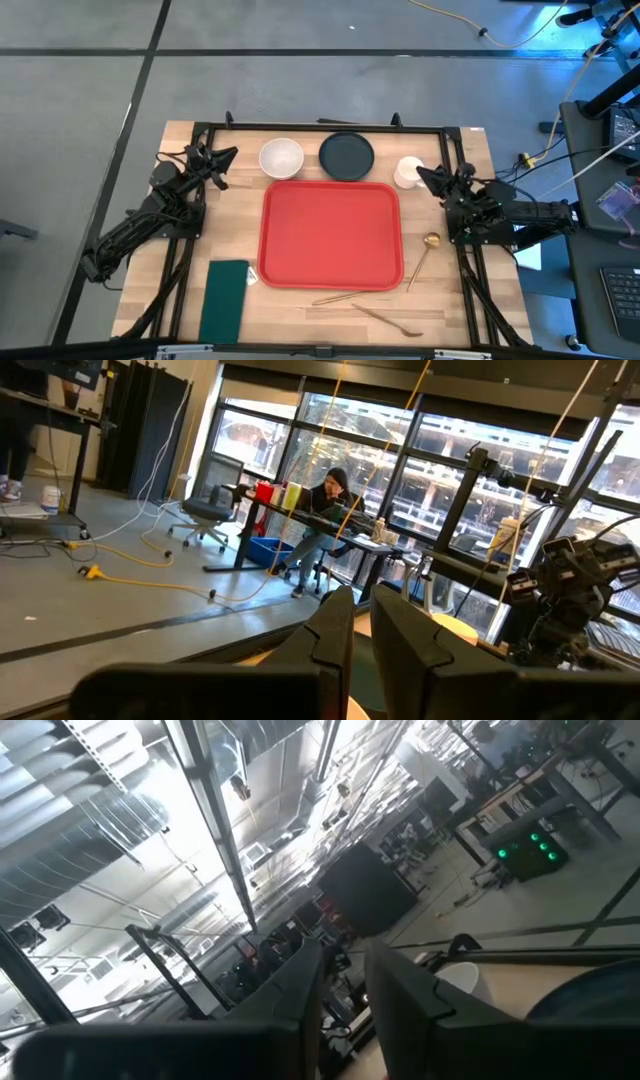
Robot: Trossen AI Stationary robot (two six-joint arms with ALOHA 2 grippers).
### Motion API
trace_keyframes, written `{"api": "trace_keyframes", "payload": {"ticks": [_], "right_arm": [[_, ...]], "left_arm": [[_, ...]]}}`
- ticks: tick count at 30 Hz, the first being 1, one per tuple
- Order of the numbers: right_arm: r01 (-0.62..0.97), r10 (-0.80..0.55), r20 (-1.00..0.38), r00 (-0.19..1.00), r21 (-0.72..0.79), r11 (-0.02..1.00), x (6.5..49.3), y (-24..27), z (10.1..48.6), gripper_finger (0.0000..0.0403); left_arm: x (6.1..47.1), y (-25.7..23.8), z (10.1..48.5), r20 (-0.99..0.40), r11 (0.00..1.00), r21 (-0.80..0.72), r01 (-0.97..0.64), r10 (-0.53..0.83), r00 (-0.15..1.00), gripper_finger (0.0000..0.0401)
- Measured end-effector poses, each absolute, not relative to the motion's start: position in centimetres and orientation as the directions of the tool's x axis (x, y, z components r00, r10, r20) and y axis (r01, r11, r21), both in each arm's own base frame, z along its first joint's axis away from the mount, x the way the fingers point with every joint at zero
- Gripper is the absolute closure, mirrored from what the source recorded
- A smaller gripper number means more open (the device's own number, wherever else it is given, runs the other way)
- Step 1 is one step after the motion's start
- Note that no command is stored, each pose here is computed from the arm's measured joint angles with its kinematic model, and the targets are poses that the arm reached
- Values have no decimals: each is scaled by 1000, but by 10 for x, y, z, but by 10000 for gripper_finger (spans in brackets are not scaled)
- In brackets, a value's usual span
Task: Set up tray
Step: Put the white mug on the red serving tray
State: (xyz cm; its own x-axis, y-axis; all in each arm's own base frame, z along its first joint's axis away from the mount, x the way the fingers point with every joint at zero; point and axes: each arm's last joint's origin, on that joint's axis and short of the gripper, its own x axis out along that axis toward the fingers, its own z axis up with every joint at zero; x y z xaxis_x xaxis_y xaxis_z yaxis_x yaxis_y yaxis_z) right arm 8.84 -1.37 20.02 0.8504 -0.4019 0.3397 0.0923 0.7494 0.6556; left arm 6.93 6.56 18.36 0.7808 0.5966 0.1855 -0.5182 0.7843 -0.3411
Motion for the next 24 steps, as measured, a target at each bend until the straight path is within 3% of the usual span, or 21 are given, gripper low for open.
{"api": "trace_keyframes", "payload": {"ticks": [10, 19, 24], "right_arm": [[98, -404, 338, 850, 651, 752, 88, -14, 200, 322], [153, -421, 336, 842, 601, 785, 88, -14, 200, 322], [103, -418, 356, 836, 647, 756, 87, -14, 202, 322]], "left_arm": [[69, 65, 185, 195, 788, -314, -529, 599, 777, 354], [68, 65, 189, 245, 783, -323, -532, 612, 752, 234], [67, 66, 189, 246, 757, -366, -542, 640, 728, 208]]}}
